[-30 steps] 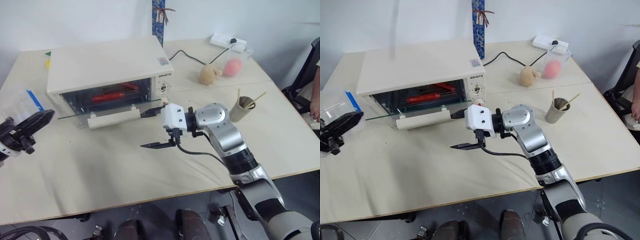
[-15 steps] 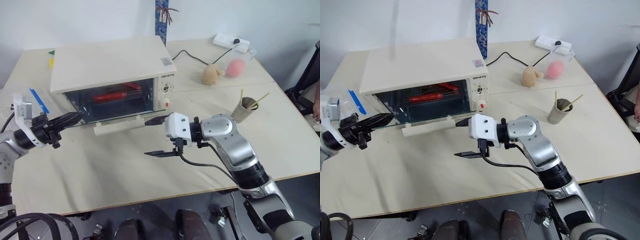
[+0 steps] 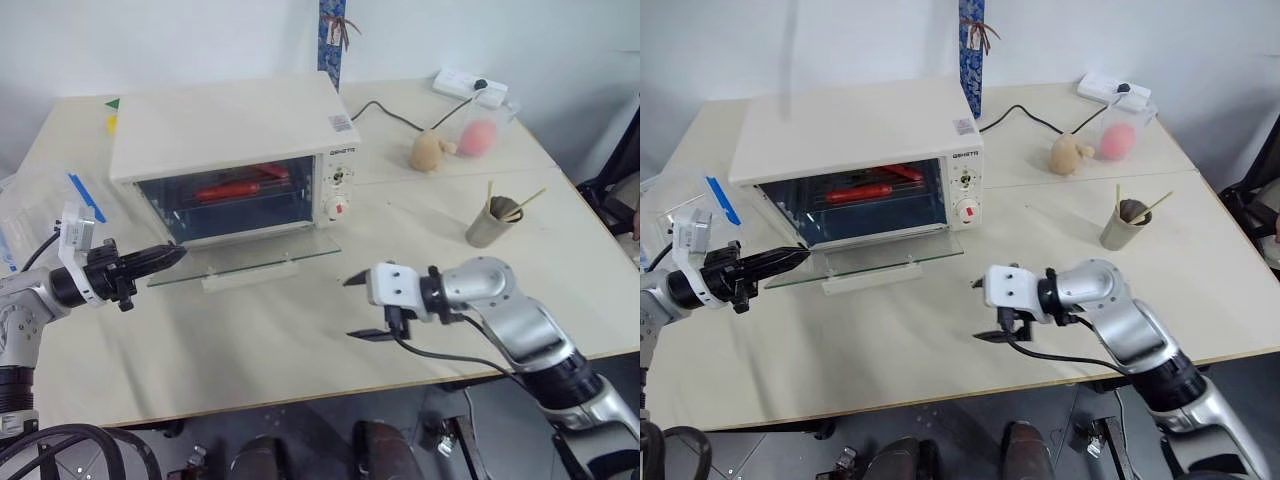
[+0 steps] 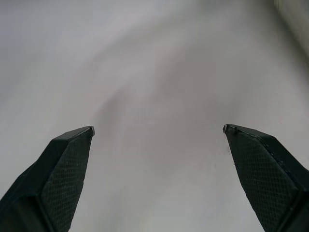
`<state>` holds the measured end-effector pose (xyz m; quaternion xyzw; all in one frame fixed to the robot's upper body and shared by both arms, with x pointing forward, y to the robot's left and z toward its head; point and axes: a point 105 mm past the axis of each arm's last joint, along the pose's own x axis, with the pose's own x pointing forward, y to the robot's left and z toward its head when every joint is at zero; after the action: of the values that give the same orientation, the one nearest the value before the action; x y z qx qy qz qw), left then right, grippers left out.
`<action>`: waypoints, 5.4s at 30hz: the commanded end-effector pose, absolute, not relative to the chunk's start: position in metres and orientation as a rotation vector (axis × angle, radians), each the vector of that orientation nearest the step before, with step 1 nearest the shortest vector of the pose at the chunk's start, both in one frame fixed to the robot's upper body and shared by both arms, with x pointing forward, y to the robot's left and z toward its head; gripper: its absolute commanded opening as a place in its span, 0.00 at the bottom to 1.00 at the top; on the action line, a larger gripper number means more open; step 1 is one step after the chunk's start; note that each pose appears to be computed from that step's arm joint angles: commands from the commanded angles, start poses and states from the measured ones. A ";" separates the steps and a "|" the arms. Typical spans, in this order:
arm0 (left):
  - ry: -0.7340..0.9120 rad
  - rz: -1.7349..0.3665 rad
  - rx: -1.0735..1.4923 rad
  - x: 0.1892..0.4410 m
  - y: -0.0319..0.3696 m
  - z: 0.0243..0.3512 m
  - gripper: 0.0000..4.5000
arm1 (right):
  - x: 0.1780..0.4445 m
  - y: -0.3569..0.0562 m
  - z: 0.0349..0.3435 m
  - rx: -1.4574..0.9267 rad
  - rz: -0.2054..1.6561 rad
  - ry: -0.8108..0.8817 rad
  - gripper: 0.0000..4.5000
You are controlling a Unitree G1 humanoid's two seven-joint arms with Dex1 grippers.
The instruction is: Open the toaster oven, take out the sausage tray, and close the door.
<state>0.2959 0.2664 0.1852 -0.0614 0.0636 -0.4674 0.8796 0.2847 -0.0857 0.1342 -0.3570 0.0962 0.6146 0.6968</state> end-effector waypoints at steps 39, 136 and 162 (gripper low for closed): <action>0.231 -1.077 -0.064 0.291 0.243 0.143 0.01 | 0.323 -0.120 0.198 -0.565 0.924 -0.022 1.00; -0.233 -0.953 -0.273 0.308 0.205 0.203 1.00 | 0.398 0.047 0.222 -1.216 0.688 -0.475 0.01; -0.229 -0.974 -0.265 0.310 0.202 0.201 1.00 | 0.415 0.049 0.219 -1.270 0.662 -0.447 0.83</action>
<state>0.3143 0.2042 0.1914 -0.1389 -0.0918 -0.4604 0.8719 0.4182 0.0366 0.2046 -0.5738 -0.1695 0.3057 0.7406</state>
